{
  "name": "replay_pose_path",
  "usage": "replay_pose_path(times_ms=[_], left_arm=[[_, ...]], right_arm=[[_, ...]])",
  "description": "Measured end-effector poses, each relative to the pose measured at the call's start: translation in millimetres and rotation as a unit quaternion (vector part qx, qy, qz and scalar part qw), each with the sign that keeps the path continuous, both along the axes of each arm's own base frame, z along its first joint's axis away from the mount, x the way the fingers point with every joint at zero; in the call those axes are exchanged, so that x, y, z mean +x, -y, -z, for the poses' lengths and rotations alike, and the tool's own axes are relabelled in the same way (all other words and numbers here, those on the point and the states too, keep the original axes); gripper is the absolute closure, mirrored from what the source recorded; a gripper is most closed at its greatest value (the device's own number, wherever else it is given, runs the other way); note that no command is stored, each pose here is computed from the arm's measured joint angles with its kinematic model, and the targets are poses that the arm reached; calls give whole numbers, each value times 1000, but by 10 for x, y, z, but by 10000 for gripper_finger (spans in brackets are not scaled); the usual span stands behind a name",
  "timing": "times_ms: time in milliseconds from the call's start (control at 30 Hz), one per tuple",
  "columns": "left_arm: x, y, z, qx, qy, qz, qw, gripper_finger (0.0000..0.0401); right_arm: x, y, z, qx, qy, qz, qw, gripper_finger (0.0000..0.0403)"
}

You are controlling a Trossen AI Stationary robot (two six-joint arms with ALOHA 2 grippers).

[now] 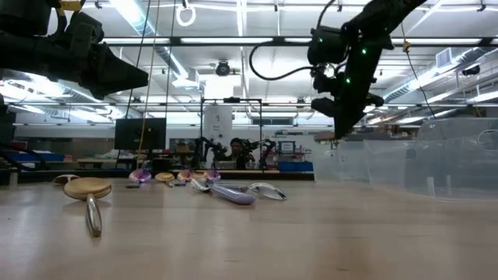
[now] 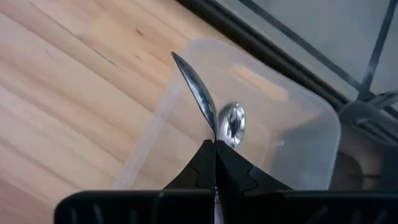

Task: Sort silverware by color (type)
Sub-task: Put the purple spoon into the top transparent bin, then put the blue spoon into the black bin

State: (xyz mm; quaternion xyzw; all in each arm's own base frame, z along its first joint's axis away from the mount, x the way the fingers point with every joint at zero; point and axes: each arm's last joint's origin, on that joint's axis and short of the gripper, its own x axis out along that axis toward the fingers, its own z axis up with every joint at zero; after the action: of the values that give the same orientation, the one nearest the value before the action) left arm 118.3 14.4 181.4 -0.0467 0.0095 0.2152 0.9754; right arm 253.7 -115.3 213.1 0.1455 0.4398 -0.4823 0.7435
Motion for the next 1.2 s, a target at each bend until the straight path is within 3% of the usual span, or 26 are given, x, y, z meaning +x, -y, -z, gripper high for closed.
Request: replay_pose_path(times_ms=[500,867,1000,1200], left_arm=[[0,0,0,-3,2,0,1000,253],[0,0,-1,-4,2,0,1000,253],[0,0,0,-7,3,0,1000,253],[0,0,0,-7,3,0,1000,253]], right_arm=[[-163,70,364,54,29,7,998,396],[-172,51,398,81,39,2,996,394],[-174,41,404,96,42,-2,994,372],[-176,35,401,112,40,-12,993,308]])
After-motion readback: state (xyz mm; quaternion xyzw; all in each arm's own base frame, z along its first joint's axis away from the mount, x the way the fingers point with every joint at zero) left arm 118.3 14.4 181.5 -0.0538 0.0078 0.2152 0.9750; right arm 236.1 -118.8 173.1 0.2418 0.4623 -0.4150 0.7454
